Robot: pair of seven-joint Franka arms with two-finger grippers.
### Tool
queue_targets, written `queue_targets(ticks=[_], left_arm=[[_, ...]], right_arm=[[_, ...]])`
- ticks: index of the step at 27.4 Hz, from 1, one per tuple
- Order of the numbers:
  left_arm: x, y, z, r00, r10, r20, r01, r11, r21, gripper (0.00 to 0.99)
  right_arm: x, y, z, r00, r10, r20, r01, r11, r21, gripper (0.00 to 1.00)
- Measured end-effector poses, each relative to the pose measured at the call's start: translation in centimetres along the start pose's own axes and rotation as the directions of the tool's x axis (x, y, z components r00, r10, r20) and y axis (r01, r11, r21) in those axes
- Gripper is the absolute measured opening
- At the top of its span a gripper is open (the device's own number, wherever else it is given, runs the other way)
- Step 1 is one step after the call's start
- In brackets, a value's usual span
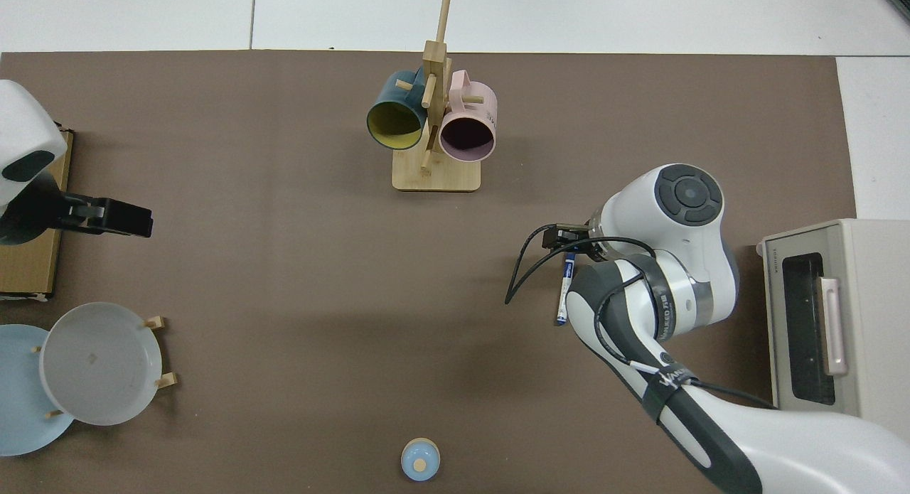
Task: Put markers into pen holder
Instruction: 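Lower the right gripper over the marker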
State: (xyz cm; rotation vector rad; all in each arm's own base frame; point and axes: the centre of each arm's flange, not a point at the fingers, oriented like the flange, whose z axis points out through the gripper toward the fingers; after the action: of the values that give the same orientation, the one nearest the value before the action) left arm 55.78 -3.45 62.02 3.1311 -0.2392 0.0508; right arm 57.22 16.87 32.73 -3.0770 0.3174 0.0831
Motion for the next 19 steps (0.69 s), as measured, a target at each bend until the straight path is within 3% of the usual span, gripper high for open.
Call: queue_targets(ticks=[5, 17, 18, 19], left_arm=[[0.0, 0.0, 0.0, 1.000, -0.001, 0.002, 0.001, 1.000, 0.000, 0.991], [0.0, -0.1, 0.0, 1.000, -0.001, 0.003, 0.001, 1.000, 0.000, 0.991], [0.0, -0.1, 0.1, 1.000, -0.001, 0.003, 0.001, 1.000, 0.000, 0.991], [0.0, -0.1, 0.1, 1.000, -0.001, 0.003, 0.001, 1.000, 0.000, 0.991]], right_arm=[[0.3, 0.4, 1.6, 1.000, 0.023, 0.020, -0.023, 1.000, -0.011, 0.99], [0.2, 1.2, 3.9, 0.998, 0.061, 0.008, -0.061, 0.998, -0.010, 0.93], [0.2, 1.2, 4.0, 0.998, 0.061, 0.009, -0.061, 0.998, -0.010, 0.92], [0.2, 1.2, 4.0, 0.998, 0.061, 0.010, -0.061, 0.998, -0.010, 0.84]])
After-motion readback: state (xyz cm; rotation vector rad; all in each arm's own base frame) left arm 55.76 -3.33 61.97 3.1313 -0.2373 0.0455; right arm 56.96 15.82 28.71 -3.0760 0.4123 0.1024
